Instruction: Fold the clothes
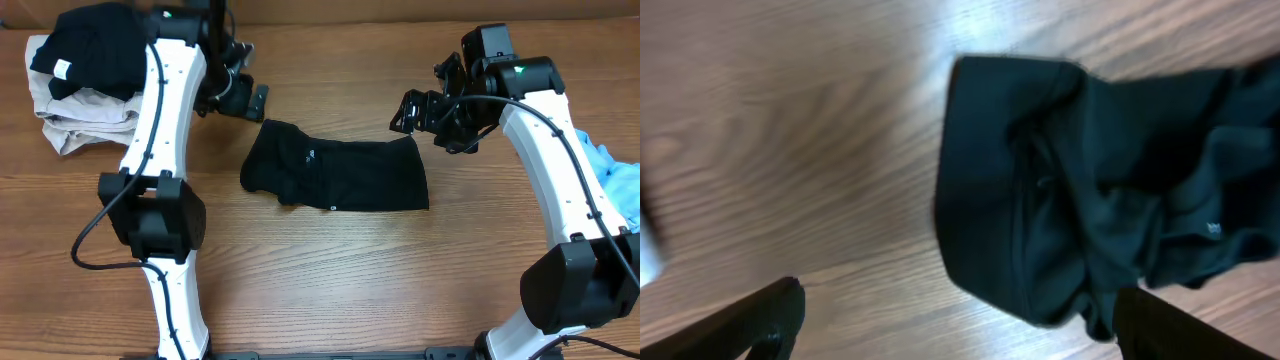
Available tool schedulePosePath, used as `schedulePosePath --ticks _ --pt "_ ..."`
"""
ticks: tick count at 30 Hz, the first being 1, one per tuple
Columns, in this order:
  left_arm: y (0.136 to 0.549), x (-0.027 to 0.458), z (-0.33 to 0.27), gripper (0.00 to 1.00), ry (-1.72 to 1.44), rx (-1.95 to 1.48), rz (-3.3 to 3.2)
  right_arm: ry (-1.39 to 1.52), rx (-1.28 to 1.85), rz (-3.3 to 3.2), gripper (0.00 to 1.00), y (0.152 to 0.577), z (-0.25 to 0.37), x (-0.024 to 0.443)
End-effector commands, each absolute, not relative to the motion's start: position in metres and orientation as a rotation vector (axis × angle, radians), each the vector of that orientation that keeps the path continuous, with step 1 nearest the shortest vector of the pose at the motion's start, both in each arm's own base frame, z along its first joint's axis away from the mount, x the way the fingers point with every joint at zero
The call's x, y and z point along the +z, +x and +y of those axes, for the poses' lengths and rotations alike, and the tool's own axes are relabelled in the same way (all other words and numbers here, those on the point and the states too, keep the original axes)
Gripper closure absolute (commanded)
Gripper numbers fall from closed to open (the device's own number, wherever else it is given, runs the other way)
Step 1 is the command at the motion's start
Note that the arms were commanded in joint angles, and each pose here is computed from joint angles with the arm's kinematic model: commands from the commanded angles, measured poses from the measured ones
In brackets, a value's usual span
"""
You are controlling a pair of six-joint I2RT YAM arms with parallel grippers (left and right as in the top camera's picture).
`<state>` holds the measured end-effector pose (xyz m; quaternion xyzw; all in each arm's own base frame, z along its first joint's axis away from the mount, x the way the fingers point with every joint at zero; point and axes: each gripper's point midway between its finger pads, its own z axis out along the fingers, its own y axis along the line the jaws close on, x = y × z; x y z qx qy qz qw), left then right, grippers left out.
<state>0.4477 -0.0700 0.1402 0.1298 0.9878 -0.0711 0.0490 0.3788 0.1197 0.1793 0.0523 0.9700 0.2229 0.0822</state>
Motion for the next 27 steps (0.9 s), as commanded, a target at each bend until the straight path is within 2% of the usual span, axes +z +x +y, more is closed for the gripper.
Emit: schedulePosePath --ticks 1,5,14,20,23,25,27 --pt "0.438 0.111 -0.071 0.00 0.523 -0.292 3.040 0.088 0.645 2.853 0.00 0.380 0.119 0.193" --pt "0.425 0.081 -0.081 0.00 0.655 -0.419 3.043 0.082 0.621 2.854 0.00 0.381 0.116 0.192" --pt "0.400 0.025 -0.090 0.00 0.709 -0.547 3.070 0.088 0.585 2.852 0.00 0.383 0.112 0.191" --pt "0.391 -0.003 -0.089 0.08 0.664 -0.544 3.086 0.090 0.572 2.853 0.00 0.383 0.111 0.190" --pt "0.389 -0.011 -0.088 0.30 0.664 -0.542 3.083 0.103 0.559 2.867 0.09 0.381 0.109 0.186" --pt "0.391 -0.012 -0.088 0.52 0.652 -0.538 3.079 0.119 0.558 2.891 0.23 0.377 0.109 0.178" --pt "0.394 -0.013 -0.088 0.88 0.620 -0.527 3.077 0.155 0.560 2.921 0.39 0.371 0.109 0.167"
